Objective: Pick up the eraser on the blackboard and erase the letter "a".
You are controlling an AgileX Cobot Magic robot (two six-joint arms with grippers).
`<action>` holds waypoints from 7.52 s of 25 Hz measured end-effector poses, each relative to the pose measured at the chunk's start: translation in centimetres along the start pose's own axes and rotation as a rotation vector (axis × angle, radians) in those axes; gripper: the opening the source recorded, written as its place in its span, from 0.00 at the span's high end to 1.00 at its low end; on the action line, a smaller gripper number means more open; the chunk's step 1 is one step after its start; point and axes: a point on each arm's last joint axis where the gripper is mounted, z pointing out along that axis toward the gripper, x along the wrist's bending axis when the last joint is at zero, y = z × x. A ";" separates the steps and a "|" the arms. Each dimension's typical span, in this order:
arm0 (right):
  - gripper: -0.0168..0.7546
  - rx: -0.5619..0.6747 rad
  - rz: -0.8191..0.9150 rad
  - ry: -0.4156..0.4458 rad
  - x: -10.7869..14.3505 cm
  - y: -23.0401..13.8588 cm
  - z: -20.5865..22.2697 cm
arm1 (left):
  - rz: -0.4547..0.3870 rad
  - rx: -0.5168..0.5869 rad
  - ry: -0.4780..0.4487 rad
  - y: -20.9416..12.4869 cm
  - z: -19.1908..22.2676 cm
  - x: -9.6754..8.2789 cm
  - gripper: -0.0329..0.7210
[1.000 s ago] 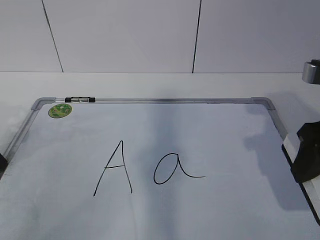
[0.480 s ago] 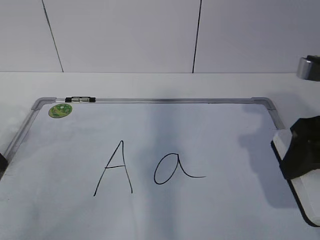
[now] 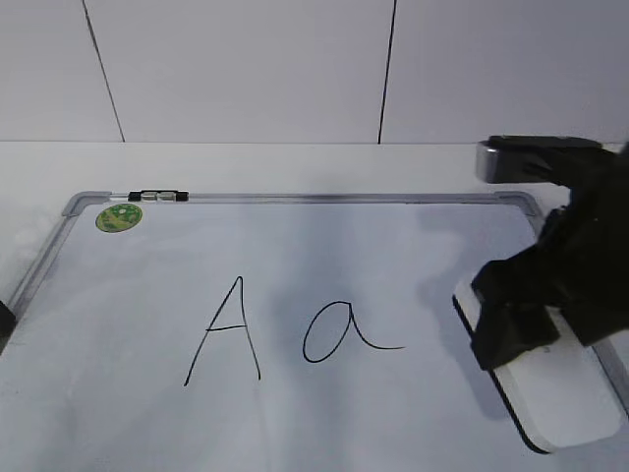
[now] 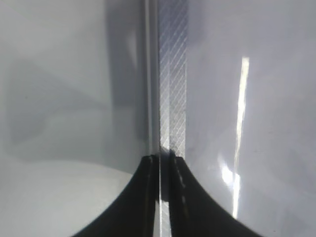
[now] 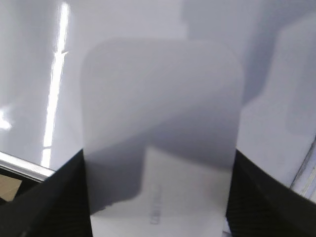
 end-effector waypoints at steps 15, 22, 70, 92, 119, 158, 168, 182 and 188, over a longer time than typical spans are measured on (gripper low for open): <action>0.26 -0.015 -0.198 -0.113 5.8 8.2 3.4 | -0.001 0.000 -0.002 0.0 0.0 0.0 0.93; 0.26 -0.002 -0.238 -0.122 6.9 9.2 6.9 | -0.001 0.000 -0.002 0.0 0.0 0.0 0.93; 0.26 0.005 -0.216 -0.248 4.4 13.8 11.3 | -0.006 -0.002 -0.005 0.0 0.1 0.0 0.93; 0.26 0.043 -0.457 -0.077 11.2 9.2 12.5 | -0.006 -0.003 -0.004 0.0 0.1 0.0 0.93; 0.26 0.008 -0.293 -0.184 5.0 11.7 11.7 | -0.007 -0.006 -0.004 0.1 0.1 0.0 0.93; 0.26 0.050 0.139 -0.323 -5.1 6.2 4.5 | -0.007 -0.007 -0.003 0.1 0.1 0.0 0.93; 0.26 -0.028 0.256 -0.279 -8.6 5.1 3.8 | -0.009 -0.007 -0.006 0.1 0.1 0.0 0.93; 0.26 0.034 0.278 -0.250 -10.6 6.1 7.7 | -0.012 -0.008 -0.010 0.1 0.1 -0.1 0.93; 0.26 0.035 0.282 -0.257 -11.3 6.0 7.6 | -0.012 -0.008 -0.010 0.1 0.1 -0.1 0.93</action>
